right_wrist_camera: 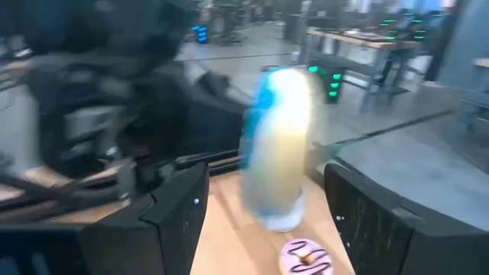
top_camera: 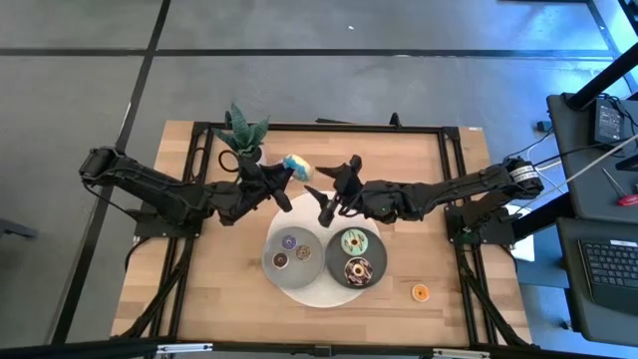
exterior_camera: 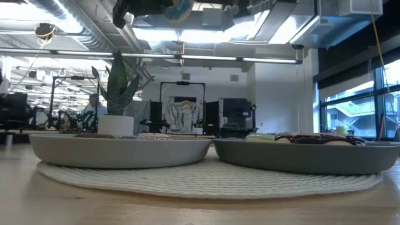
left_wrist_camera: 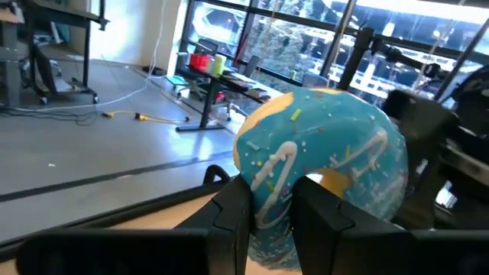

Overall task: Pick & Place donuts
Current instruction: Put the large blue donut on the dark gray plate

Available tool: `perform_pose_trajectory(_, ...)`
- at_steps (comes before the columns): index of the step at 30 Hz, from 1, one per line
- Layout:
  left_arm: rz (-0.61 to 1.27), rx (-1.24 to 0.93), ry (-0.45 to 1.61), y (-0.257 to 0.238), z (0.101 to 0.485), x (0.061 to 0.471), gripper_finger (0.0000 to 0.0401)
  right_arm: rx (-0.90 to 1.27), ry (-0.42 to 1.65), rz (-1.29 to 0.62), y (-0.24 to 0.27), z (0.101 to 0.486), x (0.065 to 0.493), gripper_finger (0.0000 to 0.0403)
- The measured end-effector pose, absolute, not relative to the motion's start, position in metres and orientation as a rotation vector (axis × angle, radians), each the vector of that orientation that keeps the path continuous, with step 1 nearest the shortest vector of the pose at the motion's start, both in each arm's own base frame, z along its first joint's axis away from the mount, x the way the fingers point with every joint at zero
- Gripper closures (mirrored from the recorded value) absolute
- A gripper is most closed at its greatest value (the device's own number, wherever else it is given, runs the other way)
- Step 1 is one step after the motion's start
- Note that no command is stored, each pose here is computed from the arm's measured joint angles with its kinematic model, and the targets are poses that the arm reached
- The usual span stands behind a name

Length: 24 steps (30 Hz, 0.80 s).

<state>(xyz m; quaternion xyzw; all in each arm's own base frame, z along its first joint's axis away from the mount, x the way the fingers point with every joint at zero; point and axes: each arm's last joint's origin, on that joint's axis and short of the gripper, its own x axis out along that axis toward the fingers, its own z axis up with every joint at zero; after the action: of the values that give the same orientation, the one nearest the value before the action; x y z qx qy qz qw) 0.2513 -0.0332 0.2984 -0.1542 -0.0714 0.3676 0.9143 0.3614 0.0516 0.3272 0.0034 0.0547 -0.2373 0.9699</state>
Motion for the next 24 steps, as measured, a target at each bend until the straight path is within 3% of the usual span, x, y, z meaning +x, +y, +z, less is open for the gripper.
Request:
perform_pose_trajectory(10, 0.734, -0.320, -0.154, -0.0339, 0.2997, 0.2516, 0.0333, 0.042, 0.096, -0.533, 0.0473, 0.3264, 0.3624, 0.0151)
perform_pose_trajectory(24, 0.743, -0.306, -0.150, -0.0334, 0.2997, 0.2515, 0.0335, 0.035, 0.111, -0.505, 0.0478, 0.3214, 0.3659, 0.0254)
